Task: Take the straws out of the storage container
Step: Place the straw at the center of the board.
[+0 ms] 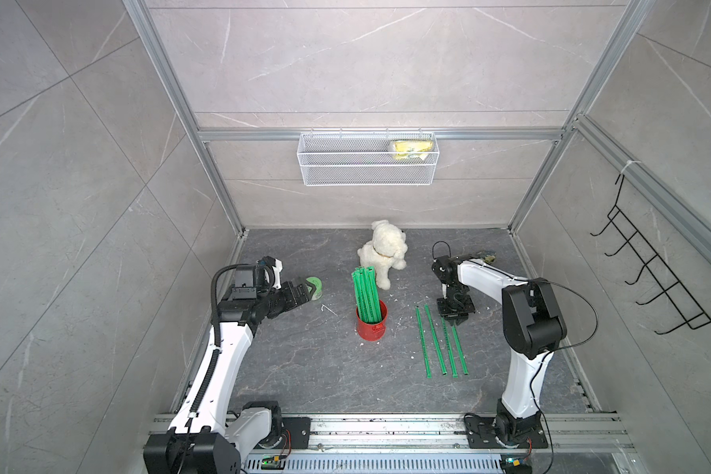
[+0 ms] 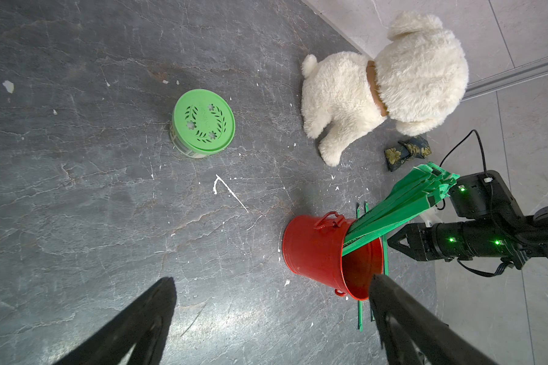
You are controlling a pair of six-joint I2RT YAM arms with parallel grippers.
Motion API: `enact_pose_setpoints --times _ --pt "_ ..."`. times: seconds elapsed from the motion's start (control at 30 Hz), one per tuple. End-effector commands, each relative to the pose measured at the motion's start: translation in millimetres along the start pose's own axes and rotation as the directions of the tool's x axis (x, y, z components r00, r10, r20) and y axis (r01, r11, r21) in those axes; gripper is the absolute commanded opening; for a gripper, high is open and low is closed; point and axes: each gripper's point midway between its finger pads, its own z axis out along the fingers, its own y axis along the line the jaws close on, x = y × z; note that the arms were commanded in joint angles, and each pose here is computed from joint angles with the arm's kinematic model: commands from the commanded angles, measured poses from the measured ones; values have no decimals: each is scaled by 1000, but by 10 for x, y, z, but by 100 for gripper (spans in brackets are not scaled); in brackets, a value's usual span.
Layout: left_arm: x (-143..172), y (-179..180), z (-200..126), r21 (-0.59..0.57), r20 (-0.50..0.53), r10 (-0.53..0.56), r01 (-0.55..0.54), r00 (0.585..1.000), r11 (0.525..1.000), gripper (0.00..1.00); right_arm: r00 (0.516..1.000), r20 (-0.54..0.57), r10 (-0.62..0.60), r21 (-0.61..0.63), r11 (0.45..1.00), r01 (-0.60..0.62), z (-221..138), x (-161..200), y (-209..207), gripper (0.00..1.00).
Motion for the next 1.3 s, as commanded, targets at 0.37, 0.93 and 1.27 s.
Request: enact_pose_setpoints --times 0.37,0.93,1.27 --pt "-110 -131 -86 30 27 43 -43 999 999 100 871 492 -19 -176 977 121 -1391 102 394 30" --pt "-109 -122 -75 28 24 41 -42 999 999 100 632 725 -275 -115 856 504 -2027 172 2123 32" --pt "-106 -124 -77 29 23 43 -44 999 999 100 614 718 -327 -93 830 550 -1968 142 2613 32"
